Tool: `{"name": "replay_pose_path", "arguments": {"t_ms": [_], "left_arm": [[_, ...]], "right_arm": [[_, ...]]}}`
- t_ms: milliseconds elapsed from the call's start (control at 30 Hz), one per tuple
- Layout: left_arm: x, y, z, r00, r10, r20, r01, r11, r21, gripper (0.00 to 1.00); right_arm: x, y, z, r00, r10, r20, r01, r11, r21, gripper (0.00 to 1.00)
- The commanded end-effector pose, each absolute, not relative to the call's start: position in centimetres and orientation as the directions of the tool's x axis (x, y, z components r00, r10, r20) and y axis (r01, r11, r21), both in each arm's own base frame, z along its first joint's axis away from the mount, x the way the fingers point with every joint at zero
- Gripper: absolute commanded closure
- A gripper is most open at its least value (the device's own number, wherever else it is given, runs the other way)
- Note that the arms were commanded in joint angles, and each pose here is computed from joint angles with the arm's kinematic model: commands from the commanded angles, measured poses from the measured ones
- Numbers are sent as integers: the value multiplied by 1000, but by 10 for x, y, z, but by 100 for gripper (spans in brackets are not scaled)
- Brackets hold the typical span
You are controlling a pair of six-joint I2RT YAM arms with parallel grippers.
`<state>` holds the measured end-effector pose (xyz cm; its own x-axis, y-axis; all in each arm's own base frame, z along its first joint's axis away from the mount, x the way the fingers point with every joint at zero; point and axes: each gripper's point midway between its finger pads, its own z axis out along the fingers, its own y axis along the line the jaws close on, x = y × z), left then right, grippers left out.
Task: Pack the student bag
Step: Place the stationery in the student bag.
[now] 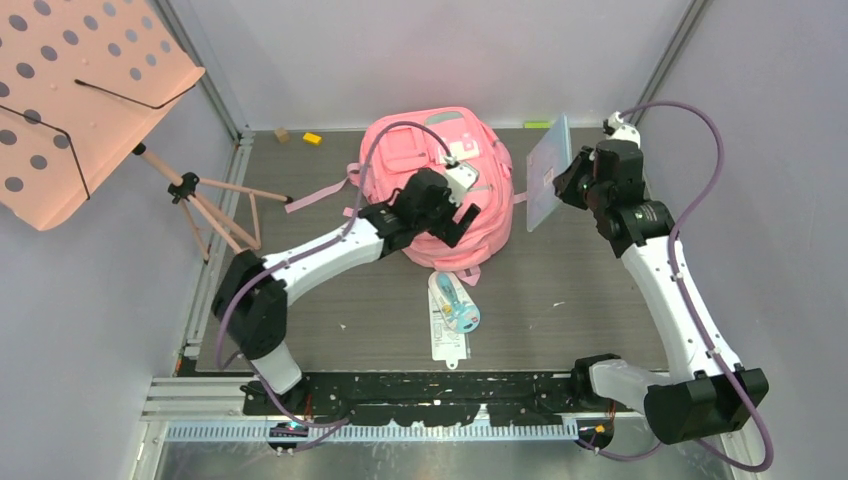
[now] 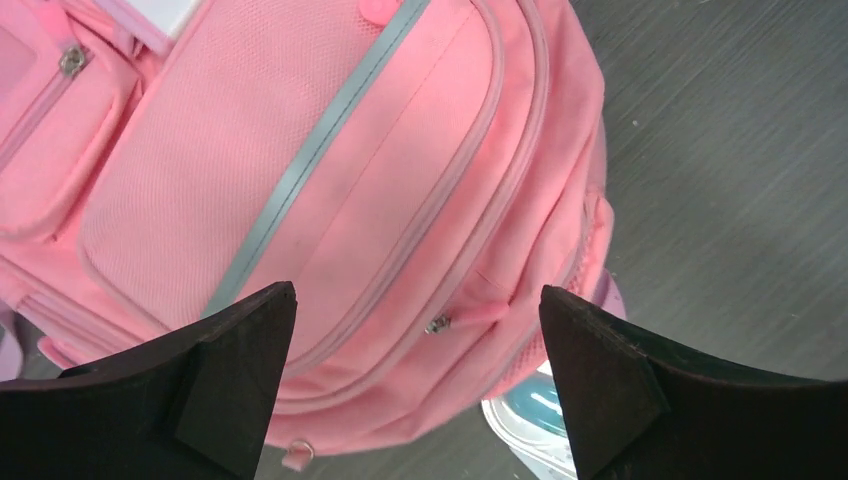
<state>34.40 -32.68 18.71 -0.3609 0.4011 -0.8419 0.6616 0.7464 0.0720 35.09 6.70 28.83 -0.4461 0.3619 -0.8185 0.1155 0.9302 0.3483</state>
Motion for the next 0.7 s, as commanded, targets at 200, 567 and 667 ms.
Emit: {"name": "replay_pose_path", "arguments": {"t_ms": [200,567,667], "left_arm": [[405,-346,182,-145,571,-808,591,705,392,2],[432,-334,174,-148,649,-746,335,743,580,10],[433,-337,166,-163,654,-739,322,743,587,24]], "right_arm": [[323,55,310,-355,433,-829,101,899,426,100],[300,72,301,-422,457,-783,43,872,487,100],[291,71,300,-424,459,-781,44,872,488,100]]}}
